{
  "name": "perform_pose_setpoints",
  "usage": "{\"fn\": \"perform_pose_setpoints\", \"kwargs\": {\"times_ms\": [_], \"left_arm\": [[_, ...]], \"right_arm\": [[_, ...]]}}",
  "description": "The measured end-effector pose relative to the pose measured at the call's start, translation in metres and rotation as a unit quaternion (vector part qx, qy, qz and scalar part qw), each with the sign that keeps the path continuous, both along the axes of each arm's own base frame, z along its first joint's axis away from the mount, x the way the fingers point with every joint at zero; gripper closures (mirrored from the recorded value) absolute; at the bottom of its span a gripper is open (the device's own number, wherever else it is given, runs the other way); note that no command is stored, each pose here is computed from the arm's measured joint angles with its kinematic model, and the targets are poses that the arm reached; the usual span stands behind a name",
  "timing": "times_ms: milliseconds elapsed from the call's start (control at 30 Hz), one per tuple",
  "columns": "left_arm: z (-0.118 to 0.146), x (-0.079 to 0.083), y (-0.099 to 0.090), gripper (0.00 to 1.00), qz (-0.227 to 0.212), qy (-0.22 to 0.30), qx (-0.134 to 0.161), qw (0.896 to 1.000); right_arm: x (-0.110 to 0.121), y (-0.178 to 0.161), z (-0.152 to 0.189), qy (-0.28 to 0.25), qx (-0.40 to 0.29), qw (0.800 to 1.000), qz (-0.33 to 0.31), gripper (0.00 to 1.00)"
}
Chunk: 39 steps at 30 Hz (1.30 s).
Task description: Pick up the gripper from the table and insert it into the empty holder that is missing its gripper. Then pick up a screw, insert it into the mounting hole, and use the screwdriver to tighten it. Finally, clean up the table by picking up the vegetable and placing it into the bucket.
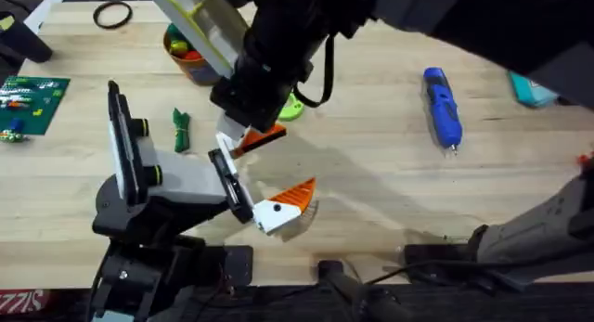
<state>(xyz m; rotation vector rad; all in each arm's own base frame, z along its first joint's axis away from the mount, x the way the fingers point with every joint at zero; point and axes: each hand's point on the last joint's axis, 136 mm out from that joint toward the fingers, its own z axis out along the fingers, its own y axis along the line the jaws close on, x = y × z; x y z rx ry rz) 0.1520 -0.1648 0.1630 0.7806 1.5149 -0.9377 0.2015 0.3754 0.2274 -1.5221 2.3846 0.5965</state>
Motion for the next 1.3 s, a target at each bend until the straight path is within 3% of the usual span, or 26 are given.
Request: {"fn": "perform_pose_setpoints", "kwargs": {"times_ms": [1300], "left_arm": [[0.0001,0.0,0.0,0.014,0.0,0.003,-0.002,1.0]], "right_arm": [[-0.002,-0.0078,-0.0039,0.004,-0.019,1.0,-0.005,0.997]]}}
